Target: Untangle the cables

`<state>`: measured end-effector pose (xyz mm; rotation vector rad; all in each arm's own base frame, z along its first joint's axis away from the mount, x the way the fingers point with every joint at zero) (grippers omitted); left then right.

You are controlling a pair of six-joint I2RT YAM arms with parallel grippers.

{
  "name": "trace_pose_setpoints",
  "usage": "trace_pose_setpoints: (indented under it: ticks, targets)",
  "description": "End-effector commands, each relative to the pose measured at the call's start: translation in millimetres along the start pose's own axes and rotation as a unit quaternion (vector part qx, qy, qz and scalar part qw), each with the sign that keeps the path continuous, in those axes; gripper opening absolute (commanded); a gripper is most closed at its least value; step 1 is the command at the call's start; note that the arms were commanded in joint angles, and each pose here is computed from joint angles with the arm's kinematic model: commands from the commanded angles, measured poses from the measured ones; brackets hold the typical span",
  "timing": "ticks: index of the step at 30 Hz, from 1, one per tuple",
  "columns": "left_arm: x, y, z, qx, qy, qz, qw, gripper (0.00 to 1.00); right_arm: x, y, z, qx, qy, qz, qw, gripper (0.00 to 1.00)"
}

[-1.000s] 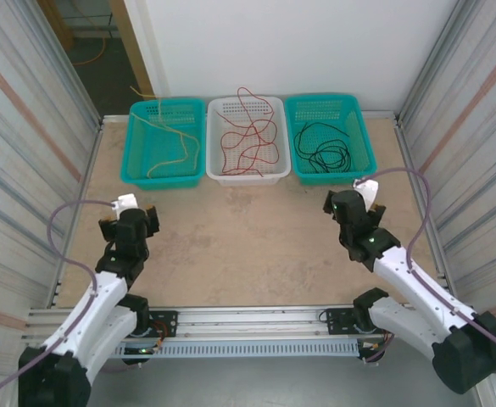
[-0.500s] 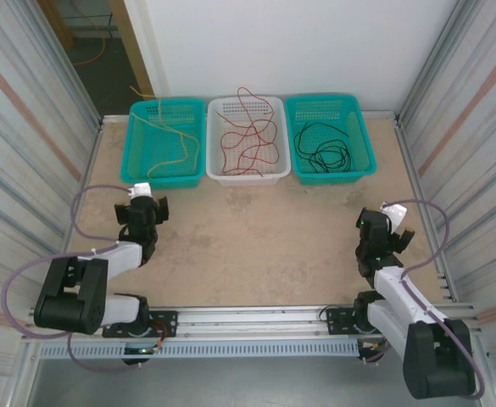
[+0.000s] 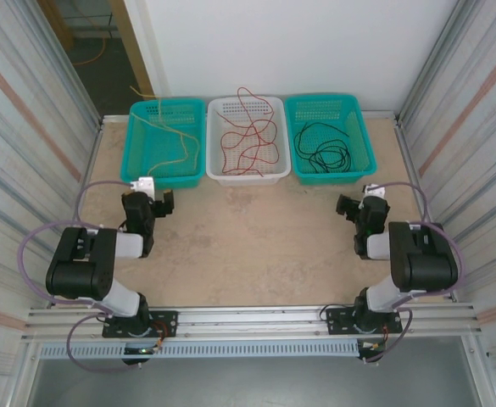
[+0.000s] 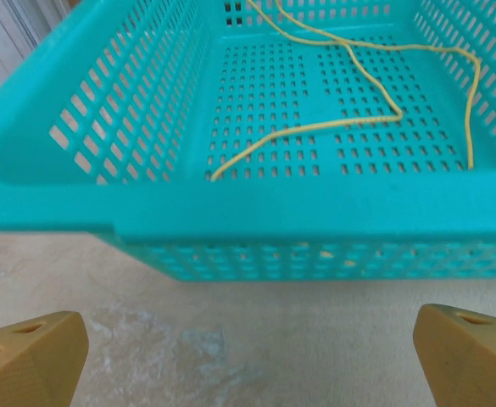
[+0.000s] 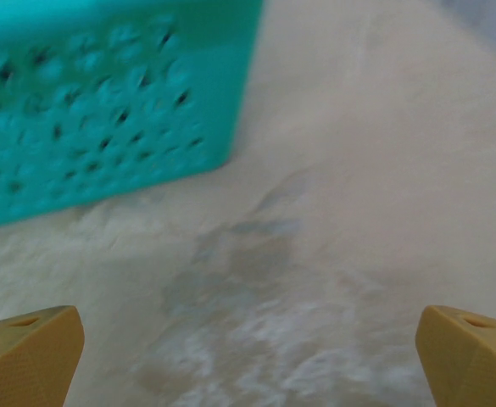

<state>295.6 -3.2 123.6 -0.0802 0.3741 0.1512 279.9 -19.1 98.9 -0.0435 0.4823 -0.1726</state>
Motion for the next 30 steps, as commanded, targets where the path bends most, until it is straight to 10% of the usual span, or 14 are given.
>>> trace_pose_setpoints:
  ticks: [1, 30]
  targets:
    - [1.8, -0.2, 7.1, -0.006, 0.002, -0.02, 1.0, 0.99, 8.1, 10.3, 30.9, -0.031, -0.06, 0.04, 0.997, 0.99]
    - [2.5, -3.7, 7.6, 0.004, -0.001, -0.018, 1.0, 0.99, 8.1, 7.3, 30.8, -0.023, -0.036, 0.05, 0.998, 0.99]
Point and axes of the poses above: each hand's point on the last joint's axis, 136 mm out from that joint toward the fingers, its own x axis out along the fingers, its own y axis along the line the jaws close on, z = x × y, the point moved 10 cm from there along -x, back along the fingers, and after that the axes turned 9 degrees about -x, right-handed, at the moved point
